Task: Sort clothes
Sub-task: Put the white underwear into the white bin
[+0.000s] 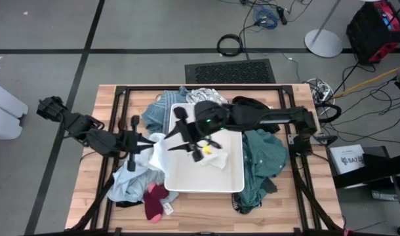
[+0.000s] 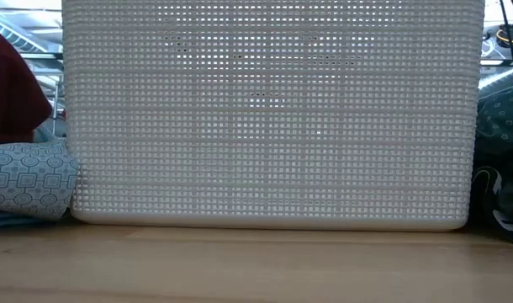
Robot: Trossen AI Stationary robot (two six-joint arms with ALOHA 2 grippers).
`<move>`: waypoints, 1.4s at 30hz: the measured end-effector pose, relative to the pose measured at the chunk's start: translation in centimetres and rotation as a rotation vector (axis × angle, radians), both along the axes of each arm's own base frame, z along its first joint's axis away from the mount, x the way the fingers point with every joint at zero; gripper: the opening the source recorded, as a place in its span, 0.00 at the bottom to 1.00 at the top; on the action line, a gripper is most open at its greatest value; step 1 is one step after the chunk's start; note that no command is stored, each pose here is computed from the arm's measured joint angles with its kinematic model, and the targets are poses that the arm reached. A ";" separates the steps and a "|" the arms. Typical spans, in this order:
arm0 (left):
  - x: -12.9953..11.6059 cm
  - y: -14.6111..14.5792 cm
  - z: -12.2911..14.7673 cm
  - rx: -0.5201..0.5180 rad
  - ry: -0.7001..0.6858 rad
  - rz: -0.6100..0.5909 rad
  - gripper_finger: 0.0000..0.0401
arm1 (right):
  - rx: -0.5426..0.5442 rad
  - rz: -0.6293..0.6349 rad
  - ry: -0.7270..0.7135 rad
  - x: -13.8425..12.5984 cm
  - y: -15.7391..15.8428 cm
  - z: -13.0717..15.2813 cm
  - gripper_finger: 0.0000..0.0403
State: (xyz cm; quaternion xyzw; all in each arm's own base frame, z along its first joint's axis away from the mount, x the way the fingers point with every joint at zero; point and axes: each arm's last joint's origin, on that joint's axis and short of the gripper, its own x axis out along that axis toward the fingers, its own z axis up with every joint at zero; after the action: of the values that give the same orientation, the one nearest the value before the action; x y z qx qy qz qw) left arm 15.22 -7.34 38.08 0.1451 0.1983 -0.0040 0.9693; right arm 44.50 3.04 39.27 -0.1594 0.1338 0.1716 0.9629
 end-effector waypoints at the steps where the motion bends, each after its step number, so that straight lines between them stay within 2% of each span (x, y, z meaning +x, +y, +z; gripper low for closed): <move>1: 0.0 0.0 0.1 0.002 -0.012 -0.005 0.00 | -0.001 -0.001 0.005 0.5 0.0 -0.6 0.44; 12: 0.1 -0.1 0.3 0.009 -0.025 -0.035 0.00 | 0.021 -0.015 -0.046 3.5 -0.1 -3.5 0.41; 15: 0.1 -0.2 0.3 0.004 -0.022 -0.040 0.00 | 0.023 -0.016 -0.042 3.8 -0.1 -3.8 0.30; 19: 0.1 0.0 0.2 -0.007 -0.019 0.001 0.04 | 0.013 -0.020 -0.030 3.8 -0.2 -4.0 0.05; 25: -0.3 0.4 -0.7 -0.023 0.049 0.110 0.20 | -0.006 -0.086 0.061 3.2 -0.7 -4.1 0.02; 29: -0.6 0.8 -1.1 -0.053 0.058 0.219 0.31 | -0.012 -0.114 0.093 2.4 -1.4 -2.6 0.01; 33: -0.9 1.1 -1.5 -0.087 0.069 0.315 0.38 | -0.048 -0.182 0.068 1.3 -2.2 0.2 0.01; 35: -1.1 1.2 -1.6 -0.099 0.081 0.341 0.40 | -0.063 -0.205 0.064 0.5 -2.6 1.8 0.01; 42: -1.4 1.4 -2.1 -0.107 0.132 0.353 0.40 | -0.066 -0.239 -0.079 -2.5 -3.9 7.7 0.01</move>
State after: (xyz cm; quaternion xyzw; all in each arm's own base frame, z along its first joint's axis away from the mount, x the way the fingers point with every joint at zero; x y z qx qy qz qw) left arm 13.78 -5.95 35.96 0.0558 0.2834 0.1459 0.9462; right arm 41.96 -0.91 46.98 -0.1808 0.1194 0.0447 0.9752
